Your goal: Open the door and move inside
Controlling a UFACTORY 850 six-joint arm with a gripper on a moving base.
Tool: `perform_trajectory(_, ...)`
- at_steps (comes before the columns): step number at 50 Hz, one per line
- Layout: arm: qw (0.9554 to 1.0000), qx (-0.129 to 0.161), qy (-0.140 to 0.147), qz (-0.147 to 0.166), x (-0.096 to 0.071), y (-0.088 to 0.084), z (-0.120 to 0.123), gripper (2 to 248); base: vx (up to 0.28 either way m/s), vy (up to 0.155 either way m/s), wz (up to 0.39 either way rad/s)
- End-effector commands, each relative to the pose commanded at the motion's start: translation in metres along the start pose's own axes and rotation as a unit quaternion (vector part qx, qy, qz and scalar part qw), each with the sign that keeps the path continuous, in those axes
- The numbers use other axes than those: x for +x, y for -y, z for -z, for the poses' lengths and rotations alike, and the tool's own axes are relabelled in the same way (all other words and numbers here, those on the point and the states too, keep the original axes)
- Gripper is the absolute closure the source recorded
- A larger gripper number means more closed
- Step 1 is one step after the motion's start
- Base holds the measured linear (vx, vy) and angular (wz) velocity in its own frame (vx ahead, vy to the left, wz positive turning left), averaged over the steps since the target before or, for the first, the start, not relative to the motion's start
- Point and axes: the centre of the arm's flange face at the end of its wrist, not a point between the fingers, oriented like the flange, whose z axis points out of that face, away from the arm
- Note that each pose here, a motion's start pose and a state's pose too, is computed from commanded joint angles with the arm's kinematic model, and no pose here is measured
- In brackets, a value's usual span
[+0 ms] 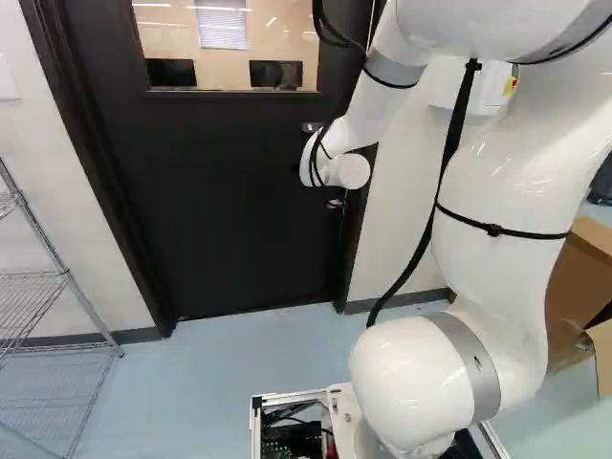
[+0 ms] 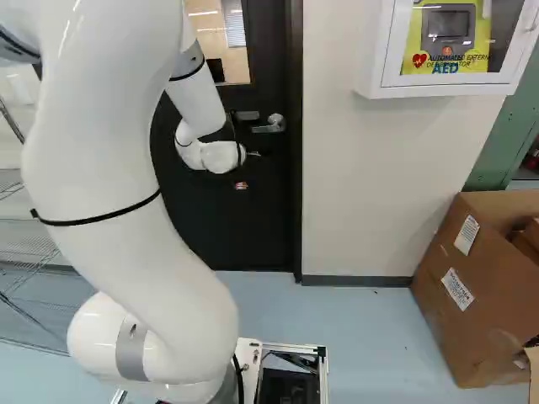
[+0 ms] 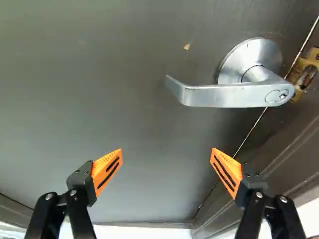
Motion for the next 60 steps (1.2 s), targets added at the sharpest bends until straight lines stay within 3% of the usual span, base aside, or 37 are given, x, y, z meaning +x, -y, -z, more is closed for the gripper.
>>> perform_trajectory(17,0.9967,-0.05,0.008,-0.063,0.002,-0.006,-0.015,3,0.0,0.0,0.0)
perform_trajectory(35,0.986,-0.099,0.019,-0.133,0.003,-0.008,-0.032,3,0.0,0.0,0.0)
perform_trajectory(60,0.9859,-0.092,0.013,-0.139,0.013,0.01,-0.075,3,0.0,0.0,0.0)
